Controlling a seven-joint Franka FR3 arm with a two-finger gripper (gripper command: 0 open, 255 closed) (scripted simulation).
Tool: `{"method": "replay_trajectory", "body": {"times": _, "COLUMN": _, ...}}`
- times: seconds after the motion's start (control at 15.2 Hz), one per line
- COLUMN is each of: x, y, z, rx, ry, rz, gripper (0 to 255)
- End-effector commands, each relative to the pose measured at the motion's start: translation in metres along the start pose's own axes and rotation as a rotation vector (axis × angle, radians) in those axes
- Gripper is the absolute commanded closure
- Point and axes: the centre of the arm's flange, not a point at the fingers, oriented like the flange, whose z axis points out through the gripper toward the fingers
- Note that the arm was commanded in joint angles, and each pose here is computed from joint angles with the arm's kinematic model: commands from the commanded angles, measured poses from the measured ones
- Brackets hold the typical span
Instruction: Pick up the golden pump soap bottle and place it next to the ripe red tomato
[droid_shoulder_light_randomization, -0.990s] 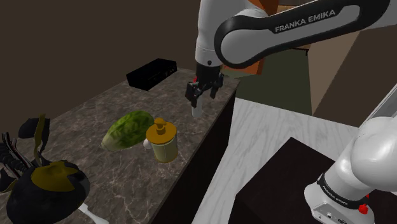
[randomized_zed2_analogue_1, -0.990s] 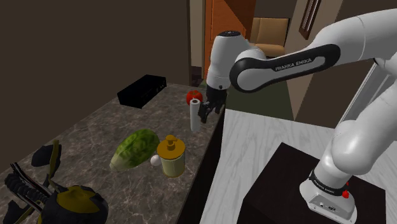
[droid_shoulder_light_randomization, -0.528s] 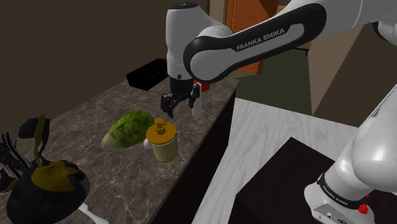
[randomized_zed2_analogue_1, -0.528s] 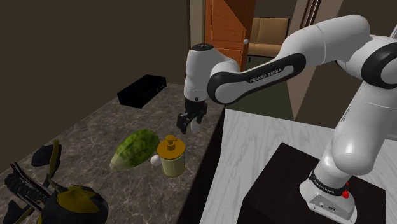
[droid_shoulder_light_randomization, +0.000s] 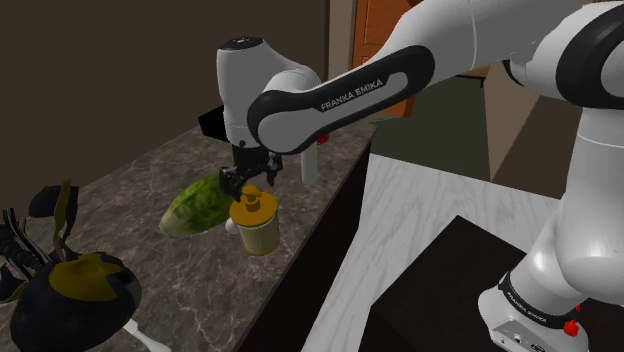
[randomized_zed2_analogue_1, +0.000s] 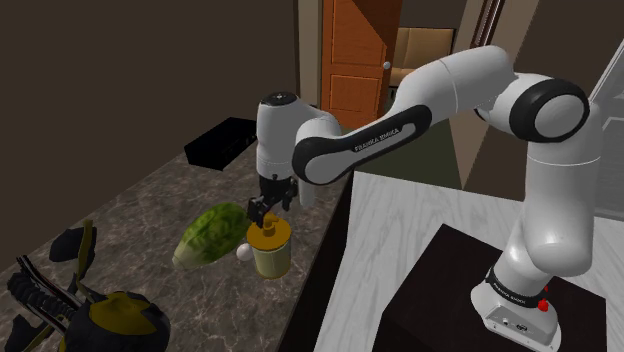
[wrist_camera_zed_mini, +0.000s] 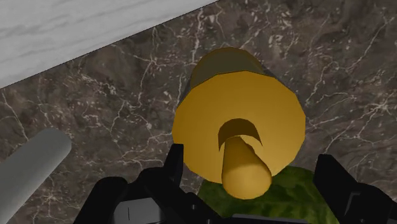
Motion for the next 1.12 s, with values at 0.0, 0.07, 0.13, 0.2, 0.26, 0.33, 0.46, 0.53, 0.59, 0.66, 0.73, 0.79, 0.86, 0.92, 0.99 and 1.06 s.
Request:
{"method": "replay_trajectory", "body": {"times": 0.0, "x": 0.002, "y": -0.001, "z": 0.01, "rx": 0.0, "ry": 0.0, "rz": 0.0, "gripper": 0}}
{"method": "replay_trajectory", "body": {"times": 0.07, "x": 0.002, "y": -0.001, "z": 0.015, "rx": 0.0, "ry": 0.0, "rz": 0.0, "gripper": 0}}
{"method": "replay_trajectory", "body": {"times": 0.13, "x": 0.002, "y": -0.001, "z": 0.021, "rx": 0.0, "ry": 0.0, "rz": 0.0, "gripper": 0}}
{"method": "replay_trajectory", "body": {"times": 0.2, "x": 0.002, "y": -0.001, "z": 0.026, "rx": 0.0, "ry": 0.0, "rz": 0.0, "gripper": 0}}
{"method": "replay_trajectory", "body": {"times": 0.26, "x": 0.002, "y": -0.001, "z": 0.031, "rx": 0.0, "ry": 0.0, "rz": 0.0, "gripper": 0}}
{"method": "replay_trajectory", "body": {"times": 0.33, "x": 0.002, "y": -0.001, "z": 0.034, "rx": 0.0, "ry": 0.0, "rz": 0.0, "gripper": 0}}
{"method": "replay_trajectory", "body": {"times": 0.46, "x": 0.002, "y": -0.001, "z": 0.034, "rx": 0.0, "ry": 0.0, "rz": 0.0, "gripper": 0}}
{"method": "replay_trajectory", "body": {"times": 0.53, "x": 0.002, "y": -0.001, "z": 0.034, "rx": 0.0, "ry": 0.0, "rz": 0.0, "gripper": 0}}
{"method": "replay_trajectory", "body": {"times": 0.59, "x": 0.002, "y": -0.001, "z": 0.034, "rx": 0.0, "ry": 0.0, "rz": 0.0, "gripper": 0}}
{"method": "replay_trajectory", "body": {"times": 0.66, "x": 0.002, "y": -0.001, "z": 0.034, "rx": 0.0, "ry": 0.0, "rz": 0.0, "gripper": 0}}
{"method": "replay_trajectory", "body": {"times": 0.73, "x": 0.002, "y": -0.001, "z": 0.034, "rx": 0.0, "ry": 0.0, "rz": 0.0, "gripper": 0}}
{"method": "replay_trajectory", "body": {"times": 0.79, "x": 0.002, "y": -0.001, "z": 0.034, "rx": 0.0, "ry": 0.0, "rz": 0.0, "gripper": 0}}
{"method": "replay_trajectory", "body": {"times": 0.86, "x": 0.002, "y": -0.001, "z": 0.034, "rx": 0.0, "ry": 0.0, "rz": 0.0, "gripper": 255}}
{"method": "replay_trajectory", "body": {"times": 0.92, "x": 0.002, "y": -0.001, "z": 0.034, "rx": 0.0, "ry": 0.0, "rz": 0.0, "gripper": 255}}
{"method": "replay_trajectory", "body": {"times": 0.99, "x": 0.002, "y": -0.001, "z": 0.034, "rx": 0.0, "ry": 0.0, "rz": 0.0, "gripper": 255}}
{"method": "replay_trajectory", "body": {"times": 1.06, "x": 0.002, "y": -0.001, "z": 0.034, "rx": 0.0, "ry": 0.0, "rz": 0.0, "gripper": 255}}
